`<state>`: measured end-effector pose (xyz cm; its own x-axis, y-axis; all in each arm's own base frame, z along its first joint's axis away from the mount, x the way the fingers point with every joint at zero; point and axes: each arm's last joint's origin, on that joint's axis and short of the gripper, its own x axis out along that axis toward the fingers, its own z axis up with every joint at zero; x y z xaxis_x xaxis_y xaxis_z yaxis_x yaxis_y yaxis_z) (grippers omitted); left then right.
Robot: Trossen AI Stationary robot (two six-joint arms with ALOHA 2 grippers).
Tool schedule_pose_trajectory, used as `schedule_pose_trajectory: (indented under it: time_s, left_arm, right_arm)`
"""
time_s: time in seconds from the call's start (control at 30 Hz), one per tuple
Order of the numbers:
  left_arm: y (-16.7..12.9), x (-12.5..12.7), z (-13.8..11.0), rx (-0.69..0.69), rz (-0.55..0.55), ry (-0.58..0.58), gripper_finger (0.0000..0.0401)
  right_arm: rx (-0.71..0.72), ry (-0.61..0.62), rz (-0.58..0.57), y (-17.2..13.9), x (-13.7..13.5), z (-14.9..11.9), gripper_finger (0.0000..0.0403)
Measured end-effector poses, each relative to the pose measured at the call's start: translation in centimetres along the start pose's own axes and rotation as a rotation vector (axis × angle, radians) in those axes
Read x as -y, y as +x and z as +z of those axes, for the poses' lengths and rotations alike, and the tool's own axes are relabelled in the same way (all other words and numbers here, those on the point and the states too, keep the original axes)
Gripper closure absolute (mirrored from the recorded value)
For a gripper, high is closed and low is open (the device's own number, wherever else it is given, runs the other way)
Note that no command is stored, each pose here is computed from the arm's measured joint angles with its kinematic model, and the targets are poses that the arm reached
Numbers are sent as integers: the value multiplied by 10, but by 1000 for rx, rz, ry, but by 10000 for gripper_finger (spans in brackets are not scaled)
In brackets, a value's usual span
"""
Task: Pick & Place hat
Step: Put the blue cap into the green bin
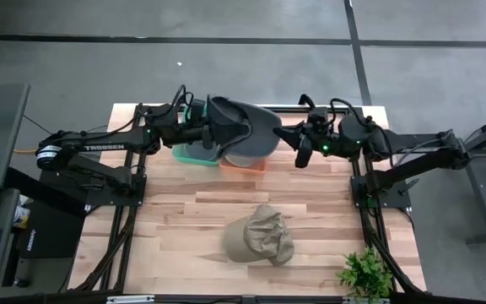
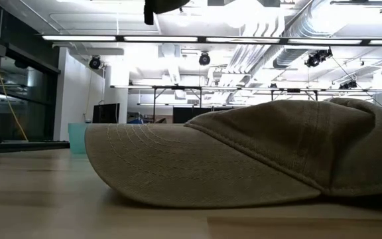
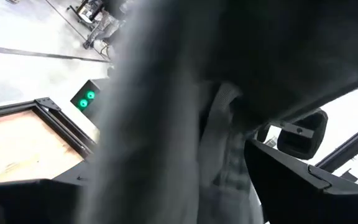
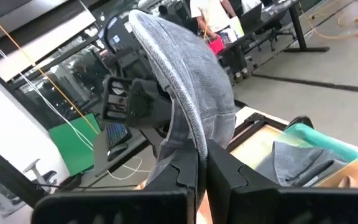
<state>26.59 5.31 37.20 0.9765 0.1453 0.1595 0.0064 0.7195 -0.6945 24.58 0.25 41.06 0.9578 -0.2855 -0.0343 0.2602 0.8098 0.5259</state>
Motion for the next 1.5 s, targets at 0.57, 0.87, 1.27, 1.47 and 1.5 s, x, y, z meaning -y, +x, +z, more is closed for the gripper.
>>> schedule_pose_trajectory:
  time_s: [0.57,0.87,1.27,1.47,1.5]
  left_arm:
    - [0,0,0,-10,0,-1,162]
    - [0,0,0,-2,7,7,362]
    - [0,-2,-1,0,32,-1,398]
    - [0,-3,-2,-7,41,-4,399]
    - [0,-3,-2,-7,41,-6,399]
  right_arm:
    - [21,24,39,18,0,-4,398]
    - [18,22,40,18,0,-4,398]
    - [4,-12,53,18,0,-5,375]
    - [8,-12,61,17,-1,-4,304]
    - [8,-12,61,17,-1,-4,292]
